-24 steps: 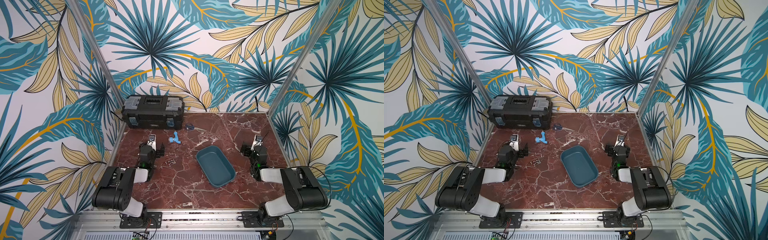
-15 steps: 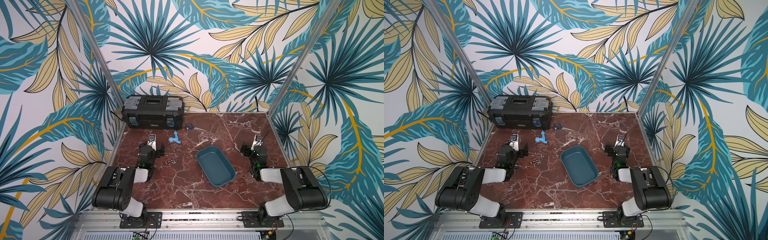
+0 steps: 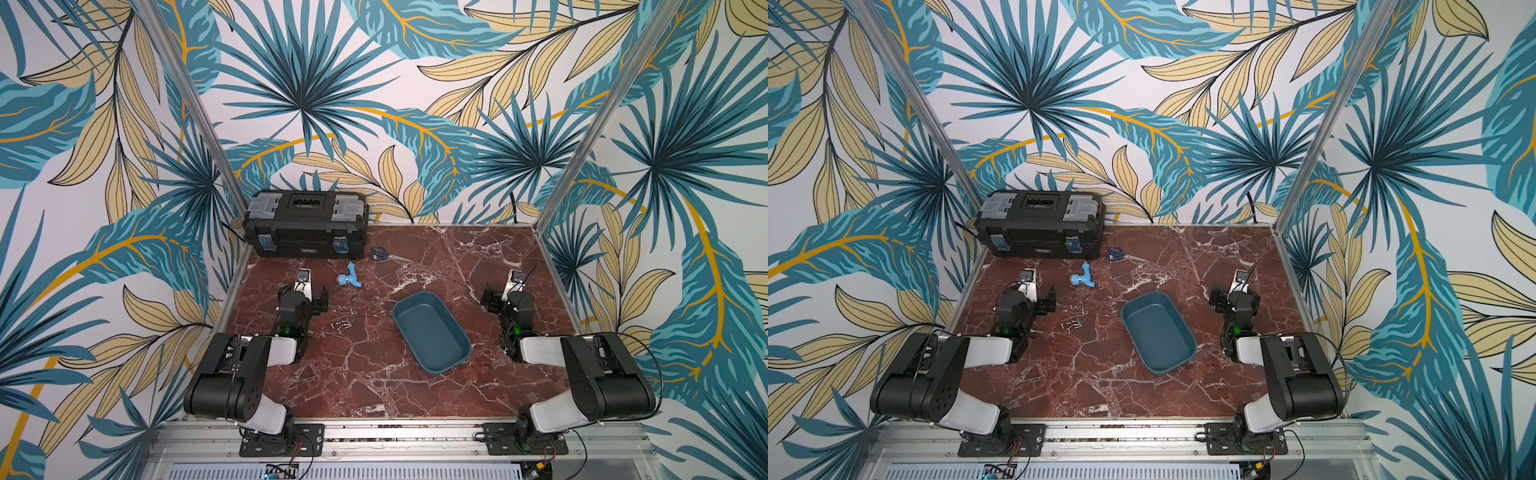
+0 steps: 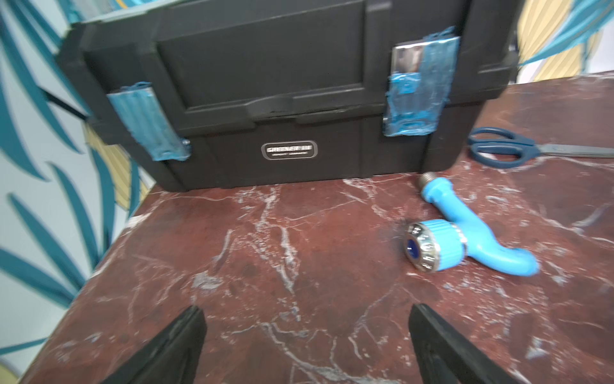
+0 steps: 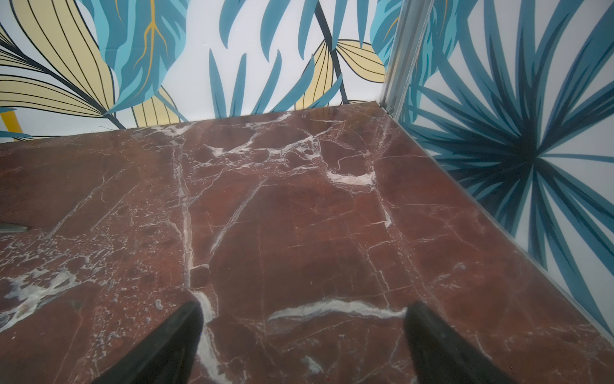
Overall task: Put the screws on the desktop into the storage box
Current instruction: Pick up the screw from the center of the board.
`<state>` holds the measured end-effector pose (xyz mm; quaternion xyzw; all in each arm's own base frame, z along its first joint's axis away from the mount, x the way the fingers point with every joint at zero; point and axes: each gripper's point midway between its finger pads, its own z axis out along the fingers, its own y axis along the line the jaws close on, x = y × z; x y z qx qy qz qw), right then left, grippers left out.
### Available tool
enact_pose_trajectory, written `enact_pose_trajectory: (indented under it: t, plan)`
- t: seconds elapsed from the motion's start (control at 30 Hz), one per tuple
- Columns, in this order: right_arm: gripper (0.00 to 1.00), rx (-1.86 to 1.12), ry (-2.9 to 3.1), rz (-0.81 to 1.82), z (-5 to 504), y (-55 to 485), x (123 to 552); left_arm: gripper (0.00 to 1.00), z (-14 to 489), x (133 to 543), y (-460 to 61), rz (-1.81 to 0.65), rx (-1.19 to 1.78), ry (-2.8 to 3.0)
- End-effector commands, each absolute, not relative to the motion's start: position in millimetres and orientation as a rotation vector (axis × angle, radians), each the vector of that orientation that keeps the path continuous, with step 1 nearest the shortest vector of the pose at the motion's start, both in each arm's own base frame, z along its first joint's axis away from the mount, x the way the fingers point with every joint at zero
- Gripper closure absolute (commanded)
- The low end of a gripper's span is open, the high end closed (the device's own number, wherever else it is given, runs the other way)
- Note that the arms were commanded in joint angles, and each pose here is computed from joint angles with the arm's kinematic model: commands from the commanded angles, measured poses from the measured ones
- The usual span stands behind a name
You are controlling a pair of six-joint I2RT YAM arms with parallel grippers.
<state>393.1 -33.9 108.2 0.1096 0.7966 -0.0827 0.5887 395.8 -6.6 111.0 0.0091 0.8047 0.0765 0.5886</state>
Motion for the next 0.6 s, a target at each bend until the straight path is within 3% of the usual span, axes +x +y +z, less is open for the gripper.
enact_pose_trajectory:
  t: [0.0, 0.13, 0.23, 0.3, 0.47, 0.57]
  plan:
    - [0.01, 0.249, 1.849, -0.185, 111.7, -32.1, 393.8, 0.00, 160.5, 388.2, -6.6, 0.250, -0.035, 1.786]
    - [0.01, 0.247, 1.837, -0.270, 134.4, -33.1, 390.7, 0.00, 181.9, 361.9, -2.1, 0.108, -0.268, 1.959]
    - [0.00, 0.368, 1.922, -0.245, 187.1, -35.0, 385.9, 0.00, 182.3, 343.7, 6.0, 0.002, -0.476, 1.974]
    - [0.01, 0.424, 1.974, -0.130, 206.2, -24.6, 384.4, 0.00, 171.9, 333.2, 7.5, -0.134, -0.615, 2.011]
    - [0.00, 0.341, 2.192, 0.270, 205.8, 35.0, 368.6, 0.02, 141.5, 309.1, -34.6, -0.398, -0.552, 2.311]
    - [0.10, 0.309, 2.321, 0.406, 191.0, 56.5, 348.2, 0.08, 114.1, 288.9, -43.1, -0.329, -0.551, 2.518]
